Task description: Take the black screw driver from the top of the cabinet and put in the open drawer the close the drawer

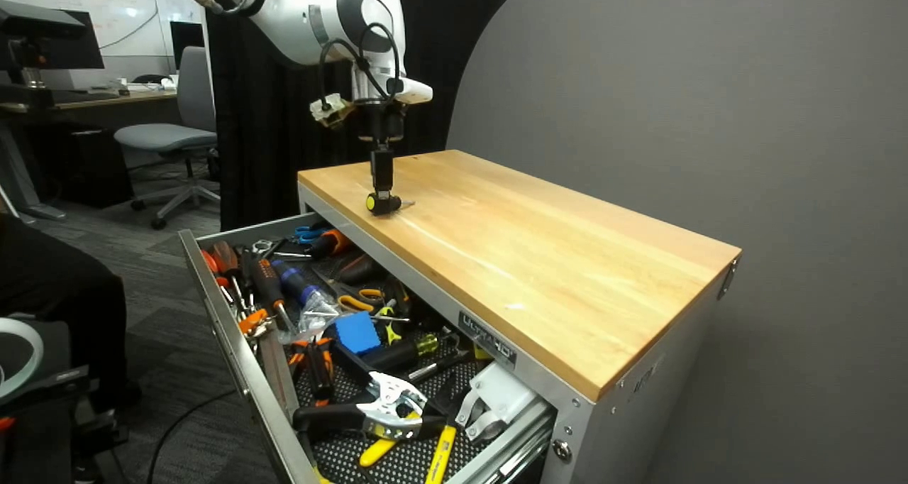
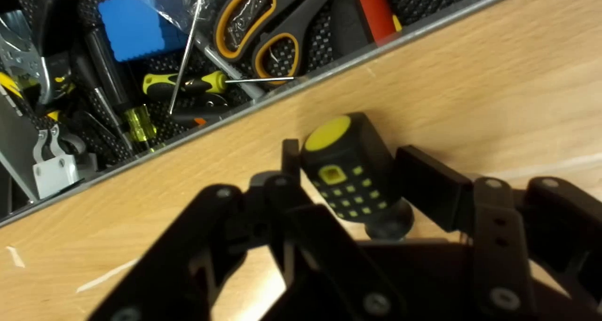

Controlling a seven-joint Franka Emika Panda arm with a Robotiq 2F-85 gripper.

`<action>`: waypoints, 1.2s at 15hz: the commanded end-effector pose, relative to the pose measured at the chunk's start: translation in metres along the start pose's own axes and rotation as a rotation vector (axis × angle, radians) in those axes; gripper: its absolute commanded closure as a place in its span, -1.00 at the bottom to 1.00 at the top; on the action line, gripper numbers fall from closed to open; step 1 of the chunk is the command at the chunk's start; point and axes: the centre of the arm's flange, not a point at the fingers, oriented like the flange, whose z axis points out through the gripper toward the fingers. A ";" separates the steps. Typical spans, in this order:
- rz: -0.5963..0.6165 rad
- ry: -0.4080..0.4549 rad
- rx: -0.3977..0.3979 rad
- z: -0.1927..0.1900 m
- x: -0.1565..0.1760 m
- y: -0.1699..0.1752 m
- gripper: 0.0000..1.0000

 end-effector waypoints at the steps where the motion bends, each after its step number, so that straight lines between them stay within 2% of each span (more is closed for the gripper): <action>1: 0.007 0.000 0.048 -0.006 -0.013 0.019 0.48; 5: 0.004 0.019 0.072 -0.006 -0.019 0.028 0.54; 6: 0.004 0.024 0.072 -0.008 -0.021 0.032 0.70; 7: 0.015 0.023 0.061 -0.009 -0.026 0.039 0.74; 13: 0.070 -0.020 0.004 -0.002 -0.055 0.092 0.75; 18: 0.055 -0.068 -0.028 0.015 -0.084 0.107 0.75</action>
